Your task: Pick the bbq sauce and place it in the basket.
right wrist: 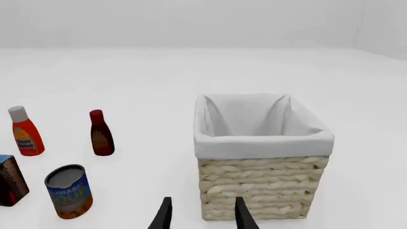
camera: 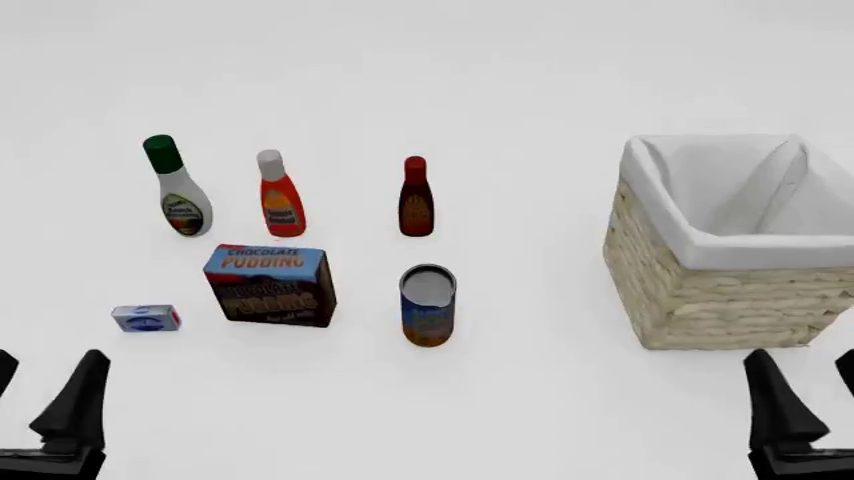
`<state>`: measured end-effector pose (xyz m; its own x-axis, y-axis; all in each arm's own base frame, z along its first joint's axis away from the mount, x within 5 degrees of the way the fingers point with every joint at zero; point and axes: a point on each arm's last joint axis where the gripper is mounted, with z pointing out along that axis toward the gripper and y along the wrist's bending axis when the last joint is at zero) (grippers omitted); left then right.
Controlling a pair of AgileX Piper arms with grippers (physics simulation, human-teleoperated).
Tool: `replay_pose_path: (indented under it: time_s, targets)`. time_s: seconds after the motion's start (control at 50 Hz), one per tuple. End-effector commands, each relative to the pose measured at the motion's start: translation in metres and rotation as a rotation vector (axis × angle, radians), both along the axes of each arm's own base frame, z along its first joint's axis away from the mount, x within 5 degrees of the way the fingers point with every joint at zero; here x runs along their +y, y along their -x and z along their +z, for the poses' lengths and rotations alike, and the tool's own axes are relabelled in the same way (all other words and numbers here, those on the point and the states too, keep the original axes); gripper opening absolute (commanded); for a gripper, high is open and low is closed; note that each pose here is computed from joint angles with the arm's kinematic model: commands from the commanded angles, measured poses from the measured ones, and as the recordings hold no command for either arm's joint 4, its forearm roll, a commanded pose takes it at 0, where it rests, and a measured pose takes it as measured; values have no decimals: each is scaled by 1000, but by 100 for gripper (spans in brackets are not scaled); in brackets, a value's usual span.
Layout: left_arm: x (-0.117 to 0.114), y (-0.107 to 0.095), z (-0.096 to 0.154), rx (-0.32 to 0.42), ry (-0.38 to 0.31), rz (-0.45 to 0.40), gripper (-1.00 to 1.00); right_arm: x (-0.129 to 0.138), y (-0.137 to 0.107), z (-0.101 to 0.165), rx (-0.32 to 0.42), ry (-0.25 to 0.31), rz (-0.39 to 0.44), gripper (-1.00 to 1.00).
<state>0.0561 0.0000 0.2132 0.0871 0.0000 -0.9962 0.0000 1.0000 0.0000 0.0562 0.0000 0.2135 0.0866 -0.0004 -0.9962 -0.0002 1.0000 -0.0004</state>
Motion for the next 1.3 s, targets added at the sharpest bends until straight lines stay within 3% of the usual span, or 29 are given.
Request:
replay_pose_path:
  time_s: [0.02, 0.36, 0.54, 0.74, 0.88, 0.9, 1.08, 1.3]
  targets:
    - [0, 0, 0, 0, 0, 0, 100, 0, 0, 1, 2, 0, 1, 100]
    - [0, 0, 0, 0, 0, 0, 100, 1, -2, 2, 10, 10, 13, 100]
    - [0, 0, 0, 0, 0, 0, 100, 2, -2, 25, -5, 17, 35, 100]
    - [0, 0, 0, 0, 0, 0, 100, 7, -7, 83, -24, 47, 100, 100]
    - [0, 0, 0, 0, 0, 0, 100, 8, -12, 104, -23, 65, 111, 100]
    - [0, 0, 0, 0, 0, 0, 100, 11, -35, 145, 13, 100, 112, 100]
    - [0, 0, 0, 0, 0, 0, 100, 17, -55, 168, 39, 148, 146, 100]
    - [0, 0, 0, 0, 0, 0, 100, 27, -79, 189, 73, 152, 190, 100]
